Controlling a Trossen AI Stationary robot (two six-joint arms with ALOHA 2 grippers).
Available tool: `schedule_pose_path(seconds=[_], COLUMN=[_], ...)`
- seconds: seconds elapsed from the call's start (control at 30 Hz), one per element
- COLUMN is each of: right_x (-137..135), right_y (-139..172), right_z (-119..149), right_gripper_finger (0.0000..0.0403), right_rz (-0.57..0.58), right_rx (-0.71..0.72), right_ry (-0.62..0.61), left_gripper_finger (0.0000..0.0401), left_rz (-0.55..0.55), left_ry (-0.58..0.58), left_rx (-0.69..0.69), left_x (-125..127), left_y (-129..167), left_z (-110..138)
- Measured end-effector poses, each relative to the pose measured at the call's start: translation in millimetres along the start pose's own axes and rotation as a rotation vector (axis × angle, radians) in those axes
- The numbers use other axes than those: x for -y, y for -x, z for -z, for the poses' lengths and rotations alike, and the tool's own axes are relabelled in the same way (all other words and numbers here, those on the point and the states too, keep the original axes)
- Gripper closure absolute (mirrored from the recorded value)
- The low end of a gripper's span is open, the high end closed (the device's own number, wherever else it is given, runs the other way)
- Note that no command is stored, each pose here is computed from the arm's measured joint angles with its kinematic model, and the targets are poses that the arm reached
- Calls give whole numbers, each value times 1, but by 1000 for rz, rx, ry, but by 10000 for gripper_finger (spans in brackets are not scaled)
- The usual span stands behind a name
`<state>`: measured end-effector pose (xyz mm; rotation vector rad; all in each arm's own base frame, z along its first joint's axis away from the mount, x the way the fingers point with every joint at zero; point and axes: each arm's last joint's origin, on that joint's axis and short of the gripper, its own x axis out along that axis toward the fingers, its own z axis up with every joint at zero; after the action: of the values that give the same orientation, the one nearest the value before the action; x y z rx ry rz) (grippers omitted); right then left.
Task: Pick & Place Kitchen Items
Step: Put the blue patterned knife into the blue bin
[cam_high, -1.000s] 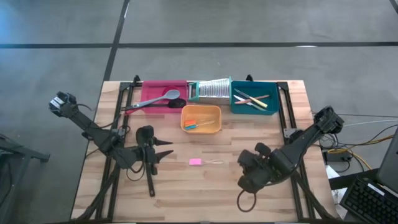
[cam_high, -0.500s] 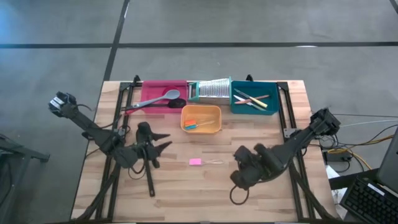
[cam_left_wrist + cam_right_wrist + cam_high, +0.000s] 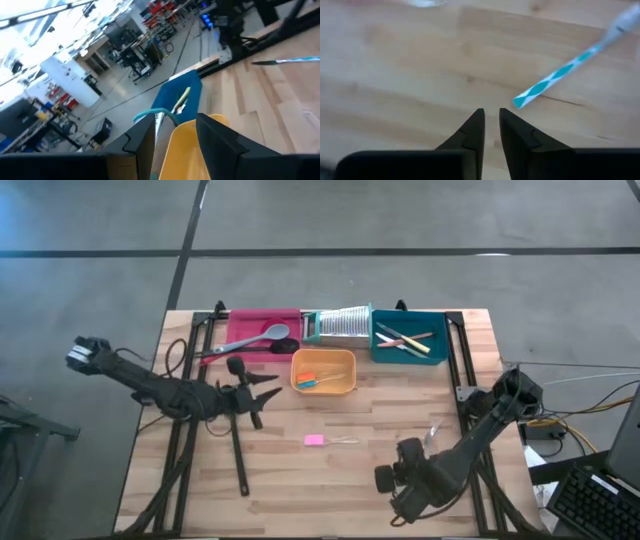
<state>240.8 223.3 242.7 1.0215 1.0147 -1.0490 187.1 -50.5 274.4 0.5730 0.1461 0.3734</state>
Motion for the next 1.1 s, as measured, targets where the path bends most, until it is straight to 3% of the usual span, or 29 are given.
schedule_pose_path(seconds=[0.17, 0.37, 0.6, 0.93, 1.03, 1.1], right_x=[-3, 4, 3, 24, 27, 26], right_y=[-13, -20, -16, -38, -43, -44], right_z=[-3, -5, -1, -5, -9, -13], right_gripper_finger=[315, 295, 316, 343, 342, 340], right_rz=[86, 253, 221, 260, 193, 151], right_rx=[18, 7, -59, -90, -146, -180], right_ry=[-83, -98, -83, -101, -17, 116], left_gripper_finger=[254, 254, 254, 254, 254, 254], left_rz=[-29, 40, 126, 139, 138, 137], left_ry=[47, 58, 61, 67, 64, 62], left_rx=[-6, 36, 88, 78, 78, 80], left_x=[-8, -6, -4, -2, -2, -2], left_y=[-3, -4, -4, -4, -4, -4], left_z=[8, 8, 7, 8, 8, 8])
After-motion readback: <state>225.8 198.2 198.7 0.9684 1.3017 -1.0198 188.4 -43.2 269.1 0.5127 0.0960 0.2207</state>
